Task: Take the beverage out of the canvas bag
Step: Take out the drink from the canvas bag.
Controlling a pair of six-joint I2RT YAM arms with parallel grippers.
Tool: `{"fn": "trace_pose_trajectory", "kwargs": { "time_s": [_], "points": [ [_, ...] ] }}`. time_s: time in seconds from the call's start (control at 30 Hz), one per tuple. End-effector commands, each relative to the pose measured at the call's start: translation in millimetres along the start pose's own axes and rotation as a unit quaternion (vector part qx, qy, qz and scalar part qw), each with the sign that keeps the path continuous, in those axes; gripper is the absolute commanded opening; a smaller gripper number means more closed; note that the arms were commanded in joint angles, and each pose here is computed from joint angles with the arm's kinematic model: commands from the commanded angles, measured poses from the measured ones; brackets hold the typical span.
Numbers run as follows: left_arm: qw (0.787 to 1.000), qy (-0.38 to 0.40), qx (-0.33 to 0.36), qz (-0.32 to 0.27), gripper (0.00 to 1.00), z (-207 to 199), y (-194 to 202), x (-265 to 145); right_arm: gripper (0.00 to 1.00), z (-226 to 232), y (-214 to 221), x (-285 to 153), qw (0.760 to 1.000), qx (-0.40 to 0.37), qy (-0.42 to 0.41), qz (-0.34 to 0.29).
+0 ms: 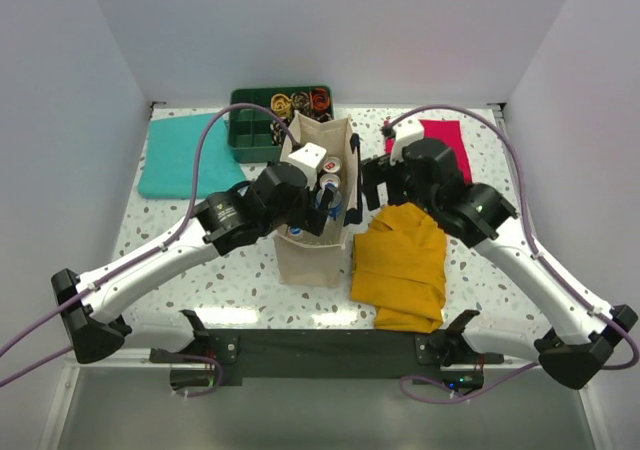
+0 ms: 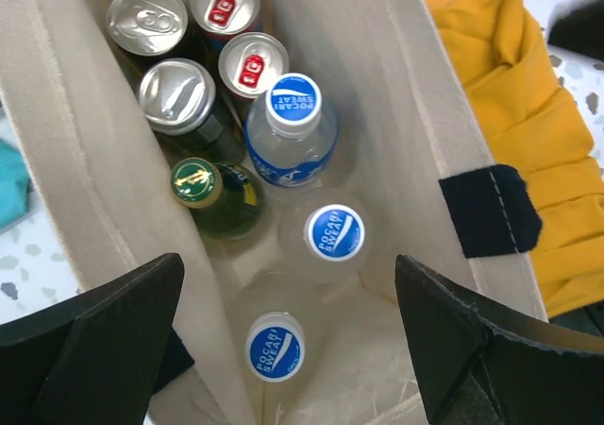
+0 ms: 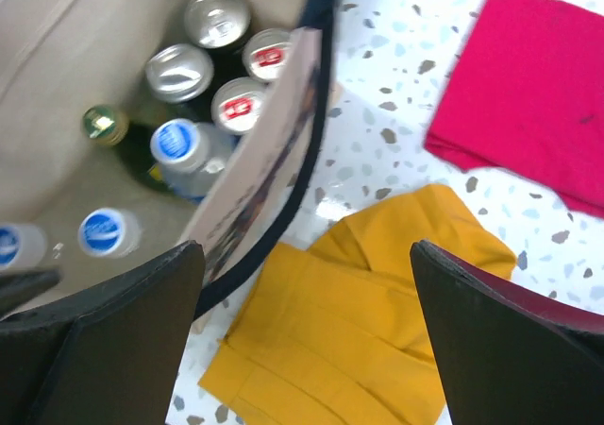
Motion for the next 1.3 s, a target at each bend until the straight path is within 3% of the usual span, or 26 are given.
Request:
{"fn": "trace_pose_trajectory", "kwargs": {
  "time_s": [0.0, 0.4, 0.73, 1.0, 1.27],
  "points": [
    [0.998, 0.057, -0.015, -0.017, 0.98, -5, -5, -13, 0.95, -12, -14, 3, 0.998, 0.037, -0.046, -0.004],
    [0.997, 0.068, -0.022, 0.036, 0.98, 7, 32, -14, 0.96, 3, -1, 13, 0.99, 0.026, -0.135, 0.017],
    [0.998, 0.046, -0.039, 0.029, 1.0, 15, 42, -13, 0.96, 7, 1, 22, 0.987, 0.015, -0.157, 0.023],
    [0.997, -0.009, -0.011, 0.082, 1.0, 9, 38, 6, 0.97, 5, 5, 23, 0.989, 0.01, -0.146, 0.028],
    [0.995, -0.016, 0.004, 0.097, 0.98, 3, 18, -2, 0.97, 5, 7, 23, 0.989, 0.004, -0.144, 0.031]
  ]
}}
Point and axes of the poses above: each gripper's point midway between its finger pads, its own x axis out along the fingers, its own z axis along the line the jaws close on, y = z × x, the point moved 10 cm from there along -x, back along the fingers, and after that the axes turned 10 degrees about -x, right-handed, at the moved point
